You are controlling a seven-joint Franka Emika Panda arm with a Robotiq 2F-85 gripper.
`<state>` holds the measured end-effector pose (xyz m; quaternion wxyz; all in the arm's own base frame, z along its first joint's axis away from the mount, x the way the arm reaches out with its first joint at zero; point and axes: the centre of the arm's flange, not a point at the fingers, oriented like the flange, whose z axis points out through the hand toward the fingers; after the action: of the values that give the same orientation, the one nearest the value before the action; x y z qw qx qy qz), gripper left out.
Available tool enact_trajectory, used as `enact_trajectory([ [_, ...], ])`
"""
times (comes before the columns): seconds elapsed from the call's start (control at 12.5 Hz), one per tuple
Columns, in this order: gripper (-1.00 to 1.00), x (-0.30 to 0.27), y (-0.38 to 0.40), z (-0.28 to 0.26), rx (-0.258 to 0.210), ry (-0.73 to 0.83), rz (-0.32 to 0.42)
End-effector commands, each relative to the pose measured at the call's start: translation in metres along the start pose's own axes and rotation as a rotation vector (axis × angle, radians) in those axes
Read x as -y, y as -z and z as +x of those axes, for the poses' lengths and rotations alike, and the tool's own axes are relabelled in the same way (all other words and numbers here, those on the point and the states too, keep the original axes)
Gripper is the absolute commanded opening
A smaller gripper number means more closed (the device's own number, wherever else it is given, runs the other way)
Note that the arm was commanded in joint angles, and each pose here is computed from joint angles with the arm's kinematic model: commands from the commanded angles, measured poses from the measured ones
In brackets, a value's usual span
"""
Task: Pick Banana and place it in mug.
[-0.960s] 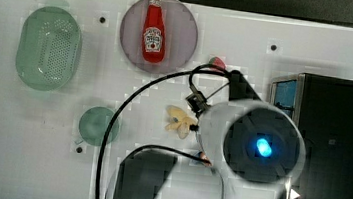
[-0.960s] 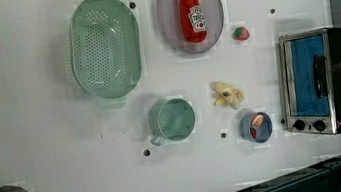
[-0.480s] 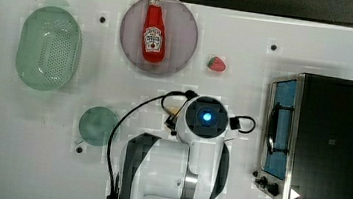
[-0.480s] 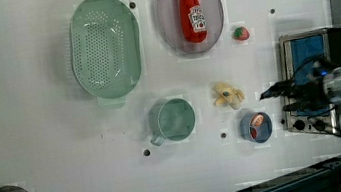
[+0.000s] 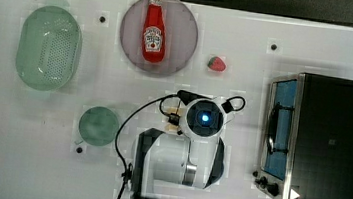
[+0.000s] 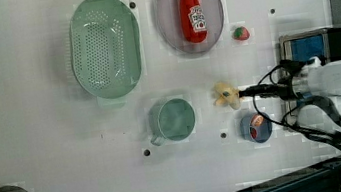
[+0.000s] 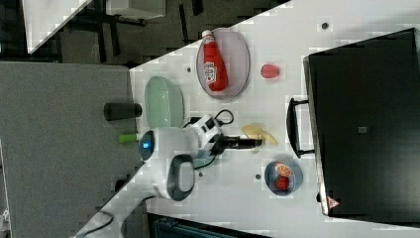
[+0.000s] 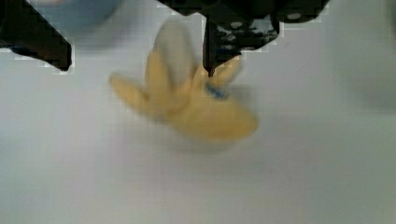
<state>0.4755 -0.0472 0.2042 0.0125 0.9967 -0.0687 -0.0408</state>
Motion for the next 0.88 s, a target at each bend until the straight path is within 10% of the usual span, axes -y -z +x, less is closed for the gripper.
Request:
enact_trajectory([
  [0.08, 1.00, 0.007, -0.020, -0.001, -0.017, 0.110, 0.007],
  [0.48, 0.93, 0.015, -0.058, -0.005, -0.002, 0.123, 0.008],
  [0.88, -0.25, 0.015, -0.046, -0.003, -0.047, 0.118, 0.011],
])
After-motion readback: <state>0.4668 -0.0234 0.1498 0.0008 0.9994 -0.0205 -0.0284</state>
